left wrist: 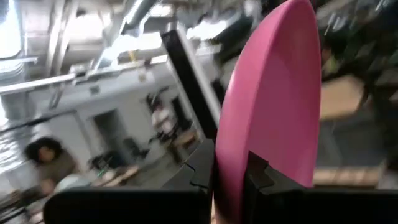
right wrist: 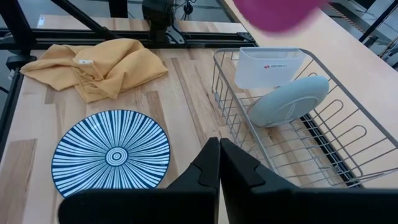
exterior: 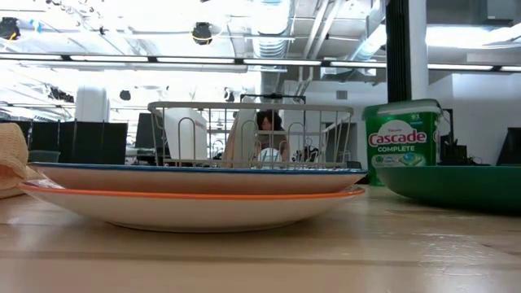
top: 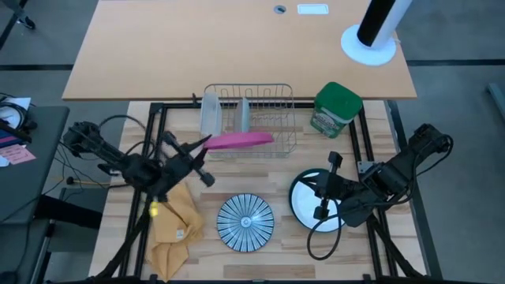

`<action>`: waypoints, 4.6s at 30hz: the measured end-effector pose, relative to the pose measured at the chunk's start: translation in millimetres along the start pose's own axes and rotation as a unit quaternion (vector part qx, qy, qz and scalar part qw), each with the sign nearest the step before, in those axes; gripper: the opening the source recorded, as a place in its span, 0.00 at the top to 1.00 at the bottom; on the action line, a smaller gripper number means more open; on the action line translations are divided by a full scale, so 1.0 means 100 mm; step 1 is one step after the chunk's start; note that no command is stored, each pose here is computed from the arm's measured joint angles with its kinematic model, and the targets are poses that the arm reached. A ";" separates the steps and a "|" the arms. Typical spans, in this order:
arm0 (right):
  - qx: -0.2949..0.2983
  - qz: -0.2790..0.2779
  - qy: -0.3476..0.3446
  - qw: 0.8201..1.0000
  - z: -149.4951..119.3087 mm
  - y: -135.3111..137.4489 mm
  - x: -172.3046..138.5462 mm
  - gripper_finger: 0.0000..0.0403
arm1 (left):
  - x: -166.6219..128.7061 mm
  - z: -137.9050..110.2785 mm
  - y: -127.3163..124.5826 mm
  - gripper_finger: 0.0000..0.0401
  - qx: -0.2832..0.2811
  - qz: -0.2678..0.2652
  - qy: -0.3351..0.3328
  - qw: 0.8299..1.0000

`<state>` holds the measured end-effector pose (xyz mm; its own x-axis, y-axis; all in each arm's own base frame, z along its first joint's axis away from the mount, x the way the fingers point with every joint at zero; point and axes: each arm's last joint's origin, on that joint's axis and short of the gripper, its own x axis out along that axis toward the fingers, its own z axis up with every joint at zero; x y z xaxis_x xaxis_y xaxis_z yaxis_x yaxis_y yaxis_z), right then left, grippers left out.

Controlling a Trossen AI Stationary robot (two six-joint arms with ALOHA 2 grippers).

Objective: Sort dishes
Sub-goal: Put the pink plate into the dish rack

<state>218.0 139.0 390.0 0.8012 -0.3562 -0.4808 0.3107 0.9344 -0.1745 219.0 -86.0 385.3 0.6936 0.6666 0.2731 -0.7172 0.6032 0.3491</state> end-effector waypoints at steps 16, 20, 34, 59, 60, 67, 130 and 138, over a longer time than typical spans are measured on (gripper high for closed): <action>0.000 0.000 0.000 1.000 0.00 0.00 0.00 0.97 | 0.37 -0.41 -0.04 0.96 -0.089 0.010 0.080 0.993; 0.000 0.006 0.003 1.000 0.00 0.00 0.00 0.97 | 0.35 -0.42 0.01 0.96 -0.107 -0.019 0.084 0.991; 0.000 0.007 0.004 1.000 0.00 0.00 0.00 0.97 | 0.28 -0.27 0.12 0.94 -0.290 -0.196 0.014 0.936; 0.006 0.010 0.001 1.000 0.01 0.01 0.00 0.97 | 0.28 -0.27 0.12 0.92 -0.247 -0.196 0.005 0.949; 0.006 0.010 0.001 1.000 0.01 0.01 0.00 0.97 | 0.28 -0.27 0.12 0.92 -0.249 -0.196 0.003 0.948; 0.005 0.010 0.001 1.000 0.01 0.01 0.00 0.97 | 0.28 -0.25 0.14 0.92 -0.255 -0.194 -0.007 0.947; -0.017 0.012 0.024 0.999 -0.04 -0.01 0.00 0.97 | 1.11 -0.53 0.85 0.96 0.580 -0.241 -0.197 0.753; -0.018 0.011 0.025 0.999 -0.04 -0.01 0.00 0.97 | 1.42 -0.41 0.87 0.96 0.544 -0.275 -0.226 0.760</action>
<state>215.6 137.9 386.5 0.7809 -0.3356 -0.5269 0.2741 0.9420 -0.1938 252.4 79.1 418.1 0.9969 0.0778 0.0114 0.0002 -0.1477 0.9890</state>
